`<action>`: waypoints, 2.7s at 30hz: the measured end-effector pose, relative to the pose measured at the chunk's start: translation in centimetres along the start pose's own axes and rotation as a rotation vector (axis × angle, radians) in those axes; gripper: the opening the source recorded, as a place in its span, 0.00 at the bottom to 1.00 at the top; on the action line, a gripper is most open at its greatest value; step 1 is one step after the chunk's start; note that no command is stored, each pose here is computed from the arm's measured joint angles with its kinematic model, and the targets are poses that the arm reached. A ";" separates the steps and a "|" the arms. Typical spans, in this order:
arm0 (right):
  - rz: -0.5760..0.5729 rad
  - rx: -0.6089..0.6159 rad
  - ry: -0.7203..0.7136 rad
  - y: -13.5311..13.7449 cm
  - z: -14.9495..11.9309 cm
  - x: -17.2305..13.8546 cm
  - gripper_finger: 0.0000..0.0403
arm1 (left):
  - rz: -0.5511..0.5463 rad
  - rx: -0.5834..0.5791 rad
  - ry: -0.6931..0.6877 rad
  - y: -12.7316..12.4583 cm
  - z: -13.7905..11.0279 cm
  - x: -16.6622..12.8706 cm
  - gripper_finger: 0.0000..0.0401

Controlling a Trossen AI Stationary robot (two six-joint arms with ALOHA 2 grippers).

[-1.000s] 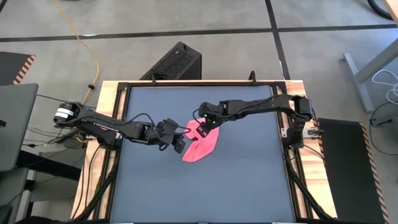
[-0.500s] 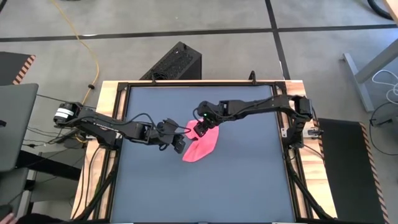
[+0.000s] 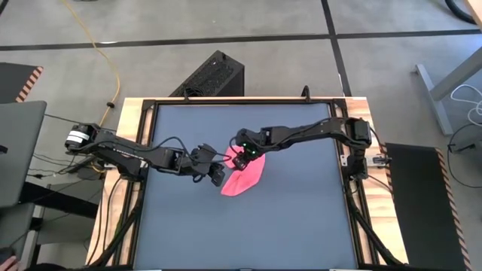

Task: Roll towel
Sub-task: Fold the pink towel

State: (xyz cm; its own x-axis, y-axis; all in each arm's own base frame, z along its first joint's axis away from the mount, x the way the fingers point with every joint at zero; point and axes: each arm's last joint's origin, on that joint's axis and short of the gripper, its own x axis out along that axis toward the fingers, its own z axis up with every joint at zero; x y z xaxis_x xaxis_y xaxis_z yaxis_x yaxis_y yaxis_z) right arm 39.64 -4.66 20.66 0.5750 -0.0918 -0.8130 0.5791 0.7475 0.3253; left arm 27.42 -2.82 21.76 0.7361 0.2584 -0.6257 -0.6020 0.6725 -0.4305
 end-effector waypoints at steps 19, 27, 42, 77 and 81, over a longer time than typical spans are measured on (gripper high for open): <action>0.012 -0.027 0.011 -0.4 0.2 -0.2 0.03 | -0.003 -0.001 0.003 0.0 0.0 0.0 0.11; -0.030 -0.026 -0.068 -1.8 1.9 -3.4 0.02 | -0.007 -0.001 0.008 0.0 0.0 0.0 0.11; -0.014 -0.014 -0.514 -2.6 5.4 -16.8 0.02 | 0.003 0.001 -0.006 0.0 0.0 0.0 0.11; 0.452 -0.189 -0.865 4.8 6.4 -25.5 0.02 | -0.279 0.164 -0.267 -2.9 2.5 -0.8 0.12; 0.517 -0.314 -0.918 7.3 5.3 -28.1 0.02 | -0.282 0.149 -0.246 -2.8 2.3 -0.7 0.12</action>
State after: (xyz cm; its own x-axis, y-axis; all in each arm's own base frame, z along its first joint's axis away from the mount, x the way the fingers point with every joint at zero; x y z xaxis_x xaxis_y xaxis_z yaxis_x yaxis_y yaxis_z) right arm 30.76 -0.05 48.48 0.9924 -0.0761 0.0969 0.0462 0.9589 0.2798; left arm 29.30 -3.32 24.95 0.9290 0.1955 -0.3143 -0.3277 0.8294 -0.4525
